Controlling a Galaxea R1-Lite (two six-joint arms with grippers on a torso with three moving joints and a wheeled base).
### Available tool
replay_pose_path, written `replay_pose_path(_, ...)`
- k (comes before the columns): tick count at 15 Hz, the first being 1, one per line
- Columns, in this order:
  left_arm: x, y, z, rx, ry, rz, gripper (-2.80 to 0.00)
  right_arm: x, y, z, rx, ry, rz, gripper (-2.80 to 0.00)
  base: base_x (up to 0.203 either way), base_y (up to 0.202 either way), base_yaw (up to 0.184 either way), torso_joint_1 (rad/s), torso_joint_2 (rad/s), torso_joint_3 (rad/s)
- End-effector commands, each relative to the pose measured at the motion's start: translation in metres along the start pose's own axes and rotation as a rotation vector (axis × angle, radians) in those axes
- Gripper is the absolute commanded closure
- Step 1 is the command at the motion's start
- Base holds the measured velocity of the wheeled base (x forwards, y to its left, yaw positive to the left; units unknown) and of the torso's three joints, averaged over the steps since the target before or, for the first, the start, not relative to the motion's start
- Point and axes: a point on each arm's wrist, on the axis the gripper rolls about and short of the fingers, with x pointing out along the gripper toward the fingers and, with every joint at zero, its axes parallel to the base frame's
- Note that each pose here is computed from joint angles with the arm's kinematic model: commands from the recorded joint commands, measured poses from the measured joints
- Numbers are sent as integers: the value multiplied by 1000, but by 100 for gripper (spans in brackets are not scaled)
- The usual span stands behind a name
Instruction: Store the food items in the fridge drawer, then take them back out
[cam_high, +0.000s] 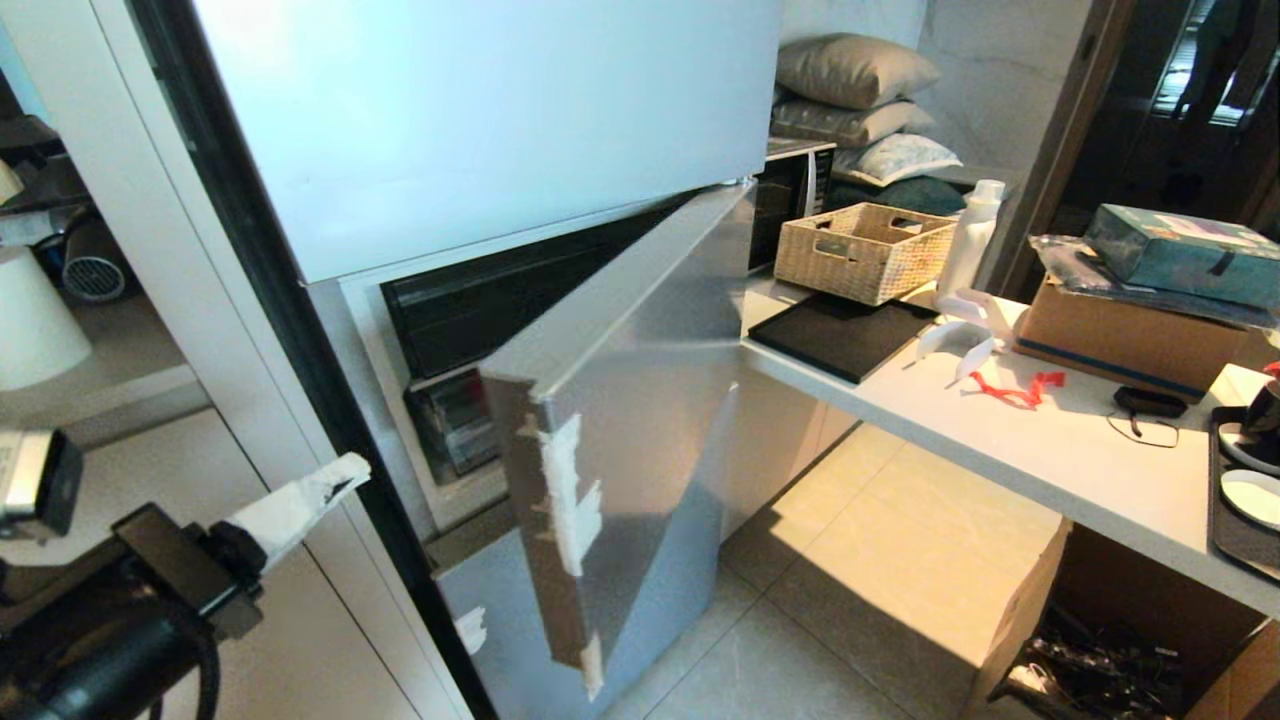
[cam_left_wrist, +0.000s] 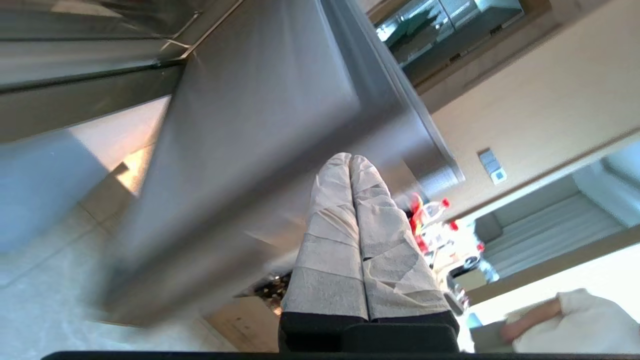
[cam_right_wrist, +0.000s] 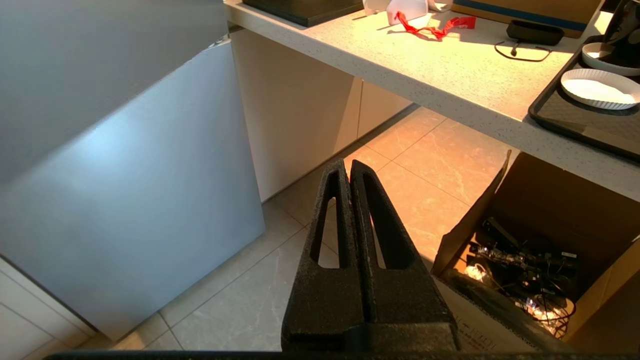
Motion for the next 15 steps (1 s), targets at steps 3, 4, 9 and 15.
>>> replay_pose_path(3,-24,-29,23,53,-12,-10,0,0,0,0,0,1,0,0,0,0,0,0,0,0)
replay_pose_path(4,-35,-36,29,73,-8,3,0,0,0,0,1,1,0,0,0,0,0,0,0,0)
replay_pose_path(9,-99,-43,29,525,103,212,0,0,0,0,1,1,0,0,0,0,0,0,0,0)
replay_pose_path(15,-153,-4,-13,810,-47,671,0,0,0,0,1,1,0,0,0,0,0,0,0,0)
